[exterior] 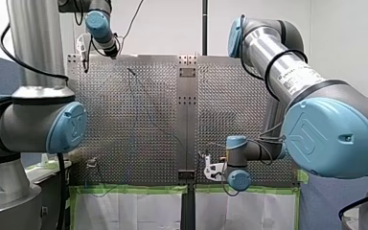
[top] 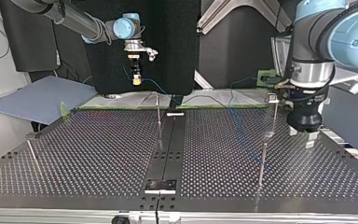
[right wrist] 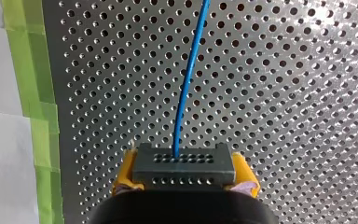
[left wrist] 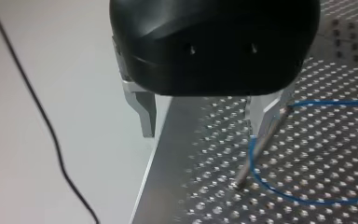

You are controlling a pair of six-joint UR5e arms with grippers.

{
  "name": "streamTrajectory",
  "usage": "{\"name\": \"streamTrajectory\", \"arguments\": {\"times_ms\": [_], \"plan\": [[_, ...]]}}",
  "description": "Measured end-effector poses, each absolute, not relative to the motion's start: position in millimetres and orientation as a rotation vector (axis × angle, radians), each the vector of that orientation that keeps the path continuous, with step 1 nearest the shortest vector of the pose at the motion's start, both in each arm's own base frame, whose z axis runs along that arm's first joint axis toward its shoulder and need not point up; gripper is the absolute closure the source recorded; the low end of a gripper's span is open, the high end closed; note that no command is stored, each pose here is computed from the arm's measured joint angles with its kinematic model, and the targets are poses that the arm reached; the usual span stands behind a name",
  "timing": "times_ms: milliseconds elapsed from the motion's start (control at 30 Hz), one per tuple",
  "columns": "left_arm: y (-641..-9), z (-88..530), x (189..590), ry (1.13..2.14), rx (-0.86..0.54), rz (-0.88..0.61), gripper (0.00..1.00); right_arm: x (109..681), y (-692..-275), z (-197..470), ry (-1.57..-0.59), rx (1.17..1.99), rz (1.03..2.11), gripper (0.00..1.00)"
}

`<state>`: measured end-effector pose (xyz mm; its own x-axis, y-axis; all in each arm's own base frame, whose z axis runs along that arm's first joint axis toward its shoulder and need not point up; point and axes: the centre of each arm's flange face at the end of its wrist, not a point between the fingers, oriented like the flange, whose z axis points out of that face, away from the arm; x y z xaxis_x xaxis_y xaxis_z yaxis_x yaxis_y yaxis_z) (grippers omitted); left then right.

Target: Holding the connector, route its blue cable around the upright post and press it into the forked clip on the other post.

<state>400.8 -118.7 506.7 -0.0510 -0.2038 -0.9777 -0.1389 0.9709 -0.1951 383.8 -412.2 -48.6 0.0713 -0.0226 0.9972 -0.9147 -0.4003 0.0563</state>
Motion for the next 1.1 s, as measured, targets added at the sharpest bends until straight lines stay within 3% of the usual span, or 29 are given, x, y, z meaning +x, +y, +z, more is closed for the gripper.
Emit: {"name": "streamTrajectory", "arguments": {"times_ms": [633,1100], "plan": [[-121,490,385,1.815,-0.134,0.077,0.0,384,-413,-48,-0.963,1.562,1.437,1.0],[-122,489,382,1.828,-0.143,0.096,0.0,385,-413,-48,-0.962,1.563,1.438,1.0]]}}
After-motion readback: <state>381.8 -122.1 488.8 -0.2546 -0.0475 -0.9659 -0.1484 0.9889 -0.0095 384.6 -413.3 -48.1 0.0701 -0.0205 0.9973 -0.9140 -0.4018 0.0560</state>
